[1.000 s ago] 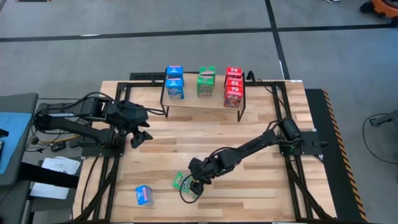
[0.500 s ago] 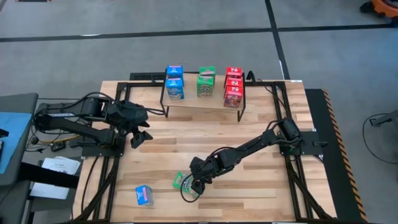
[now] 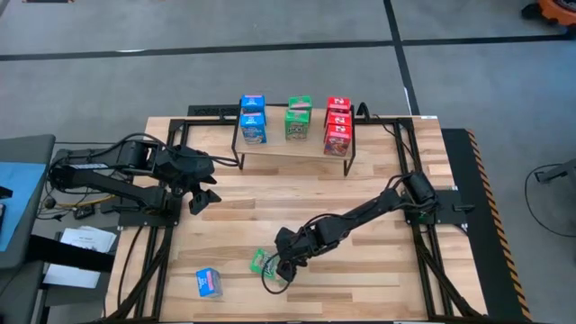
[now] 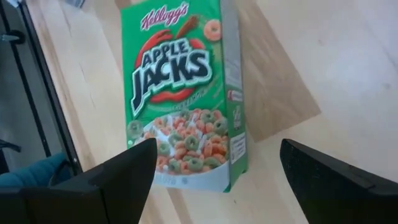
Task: Stack cereal on shelf
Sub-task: Put the green cereal box on the shelf aligned with the other green cereal boxes
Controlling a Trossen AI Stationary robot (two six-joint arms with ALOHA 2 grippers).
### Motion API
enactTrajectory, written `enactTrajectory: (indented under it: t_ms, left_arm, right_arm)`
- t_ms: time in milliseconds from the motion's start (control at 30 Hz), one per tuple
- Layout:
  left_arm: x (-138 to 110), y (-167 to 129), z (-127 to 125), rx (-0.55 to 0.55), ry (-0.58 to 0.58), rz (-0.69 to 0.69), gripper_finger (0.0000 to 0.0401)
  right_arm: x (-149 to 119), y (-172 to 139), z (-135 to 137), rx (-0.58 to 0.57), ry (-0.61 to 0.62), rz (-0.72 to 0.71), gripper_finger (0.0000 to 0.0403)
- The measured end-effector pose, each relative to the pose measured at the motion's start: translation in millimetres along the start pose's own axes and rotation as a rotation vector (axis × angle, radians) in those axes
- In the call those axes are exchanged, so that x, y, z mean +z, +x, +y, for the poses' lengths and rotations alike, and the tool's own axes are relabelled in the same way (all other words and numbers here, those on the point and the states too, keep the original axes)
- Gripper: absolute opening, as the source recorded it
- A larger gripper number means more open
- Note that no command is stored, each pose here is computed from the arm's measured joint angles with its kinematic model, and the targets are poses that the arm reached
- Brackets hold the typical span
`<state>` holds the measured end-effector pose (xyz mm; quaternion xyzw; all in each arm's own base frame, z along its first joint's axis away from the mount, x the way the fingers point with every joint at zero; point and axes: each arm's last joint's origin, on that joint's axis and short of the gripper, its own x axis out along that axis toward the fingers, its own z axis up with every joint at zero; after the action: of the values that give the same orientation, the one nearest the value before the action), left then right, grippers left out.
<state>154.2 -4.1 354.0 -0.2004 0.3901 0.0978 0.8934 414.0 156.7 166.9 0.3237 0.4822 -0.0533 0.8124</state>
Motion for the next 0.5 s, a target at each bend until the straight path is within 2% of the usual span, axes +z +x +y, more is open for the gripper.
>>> enactTrajectory:
  t_ms: [233, 367, 500]
  left_arm:
    - [0, 0, 0, 0.0, -0.001, 0.0, 0.0304]
    - [0, 0, 0, 0.0, 0.0, 0.0, 0.0304]
    - [0, 0, 0, 0.0, 0.0, 0.0, 0.0304]
  right_arm:
    - [-2, 17, -4, -0.001, 0.026, 0.005, 0.0365]
    - [-2, 16, -5, -0.009, 0.046, 0.013, 0.0363]
    - [-3, 16, -6, -0.022, 0.086, 0.025, 0.0343]
